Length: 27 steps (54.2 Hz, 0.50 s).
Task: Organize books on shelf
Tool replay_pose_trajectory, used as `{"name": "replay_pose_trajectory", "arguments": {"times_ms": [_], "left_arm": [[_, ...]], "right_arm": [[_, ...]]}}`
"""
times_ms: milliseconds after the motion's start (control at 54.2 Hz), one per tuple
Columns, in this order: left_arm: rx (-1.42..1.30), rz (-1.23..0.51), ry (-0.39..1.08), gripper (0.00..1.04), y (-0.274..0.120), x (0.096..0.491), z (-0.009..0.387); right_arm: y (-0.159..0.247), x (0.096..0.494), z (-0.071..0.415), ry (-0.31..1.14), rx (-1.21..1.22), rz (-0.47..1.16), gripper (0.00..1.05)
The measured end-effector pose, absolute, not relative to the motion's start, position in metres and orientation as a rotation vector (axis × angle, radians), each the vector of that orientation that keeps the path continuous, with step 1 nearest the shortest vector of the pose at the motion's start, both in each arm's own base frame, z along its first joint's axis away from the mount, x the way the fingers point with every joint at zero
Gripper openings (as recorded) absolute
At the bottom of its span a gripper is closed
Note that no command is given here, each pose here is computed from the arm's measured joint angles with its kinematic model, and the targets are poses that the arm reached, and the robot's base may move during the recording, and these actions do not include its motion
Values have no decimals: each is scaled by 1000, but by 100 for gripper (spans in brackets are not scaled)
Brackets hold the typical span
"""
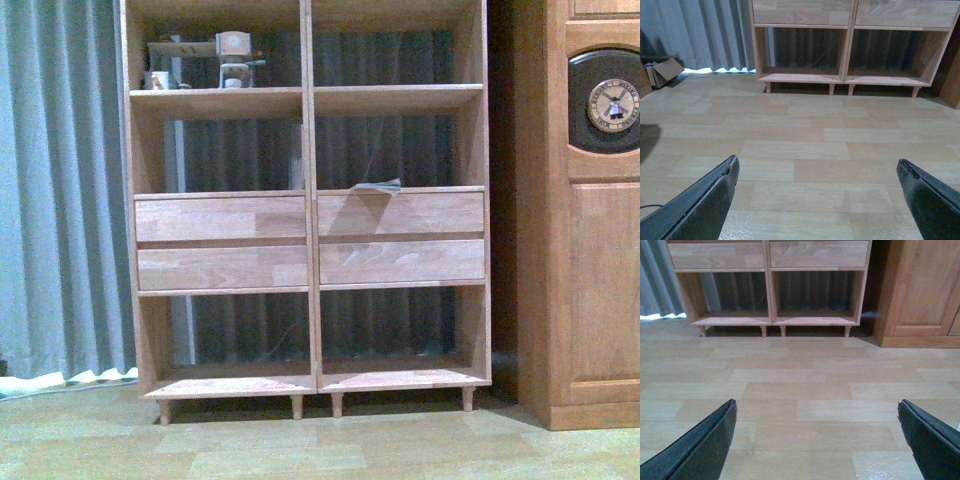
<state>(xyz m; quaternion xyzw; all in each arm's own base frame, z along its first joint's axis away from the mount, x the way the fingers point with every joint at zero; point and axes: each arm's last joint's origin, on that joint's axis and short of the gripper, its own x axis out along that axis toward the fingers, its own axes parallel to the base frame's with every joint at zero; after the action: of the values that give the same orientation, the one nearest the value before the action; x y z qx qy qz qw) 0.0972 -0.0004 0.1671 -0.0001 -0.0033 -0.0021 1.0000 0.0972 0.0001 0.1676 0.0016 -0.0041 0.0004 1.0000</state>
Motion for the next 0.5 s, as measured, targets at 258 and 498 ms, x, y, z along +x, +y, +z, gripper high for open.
{"name": "replay_pose_trajectory", "arguments": {"times_ms": [258,498], "left_arm": [[0,-4,-7,97,0,97,167],[0,-4,-7,97,0,97,167]], "right_arm": [[0,97,168,-8,3,1,98],[0,97,168,-8,3,1,98]]}}
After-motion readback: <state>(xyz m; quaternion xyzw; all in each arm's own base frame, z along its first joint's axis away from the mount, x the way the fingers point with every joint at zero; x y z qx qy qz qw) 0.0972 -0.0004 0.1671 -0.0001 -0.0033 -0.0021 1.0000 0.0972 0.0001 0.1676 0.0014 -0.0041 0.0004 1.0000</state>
